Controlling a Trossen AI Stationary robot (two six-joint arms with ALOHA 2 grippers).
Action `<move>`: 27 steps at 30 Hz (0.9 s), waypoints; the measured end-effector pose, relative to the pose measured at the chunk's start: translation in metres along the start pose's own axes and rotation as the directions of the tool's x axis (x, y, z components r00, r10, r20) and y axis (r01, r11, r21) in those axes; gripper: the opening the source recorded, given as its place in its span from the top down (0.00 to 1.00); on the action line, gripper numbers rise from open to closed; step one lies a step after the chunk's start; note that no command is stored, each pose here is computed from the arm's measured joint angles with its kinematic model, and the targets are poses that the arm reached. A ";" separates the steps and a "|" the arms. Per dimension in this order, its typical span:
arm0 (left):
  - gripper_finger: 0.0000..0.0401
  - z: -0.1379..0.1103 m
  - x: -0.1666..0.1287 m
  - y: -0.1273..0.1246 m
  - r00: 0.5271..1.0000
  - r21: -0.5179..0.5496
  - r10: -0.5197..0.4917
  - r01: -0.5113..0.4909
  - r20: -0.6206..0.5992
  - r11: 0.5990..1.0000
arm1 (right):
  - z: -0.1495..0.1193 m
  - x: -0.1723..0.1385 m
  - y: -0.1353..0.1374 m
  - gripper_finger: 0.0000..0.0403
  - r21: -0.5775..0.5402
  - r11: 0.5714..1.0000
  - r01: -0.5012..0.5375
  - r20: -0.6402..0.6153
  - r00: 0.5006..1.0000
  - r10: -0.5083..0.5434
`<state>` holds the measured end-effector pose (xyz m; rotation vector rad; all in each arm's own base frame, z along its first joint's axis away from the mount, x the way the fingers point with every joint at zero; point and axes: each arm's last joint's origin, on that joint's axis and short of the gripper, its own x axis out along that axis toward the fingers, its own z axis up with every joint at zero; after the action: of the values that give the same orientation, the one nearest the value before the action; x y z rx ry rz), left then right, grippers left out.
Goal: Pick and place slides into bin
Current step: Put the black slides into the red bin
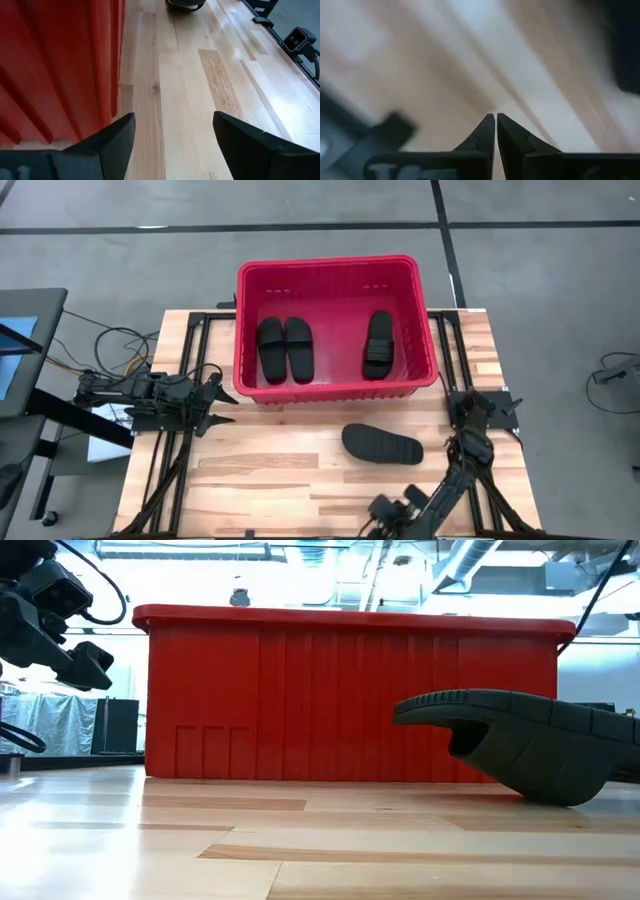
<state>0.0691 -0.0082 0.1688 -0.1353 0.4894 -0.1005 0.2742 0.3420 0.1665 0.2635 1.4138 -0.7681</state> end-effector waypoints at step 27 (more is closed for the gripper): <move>0.36 0.000 0.000 0.000 1.000 0.000 0.001 -0.001 0.000 1.000 | 0.018 0.054 -0.019 1.00 0.235 0.948 0.216 0.078 0.968 -0.240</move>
<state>0.0691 -0.0082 0.1688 -0.1353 0.4896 -0.0999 0.2752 0.3000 0.1240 0.2320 1.2703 -1.1215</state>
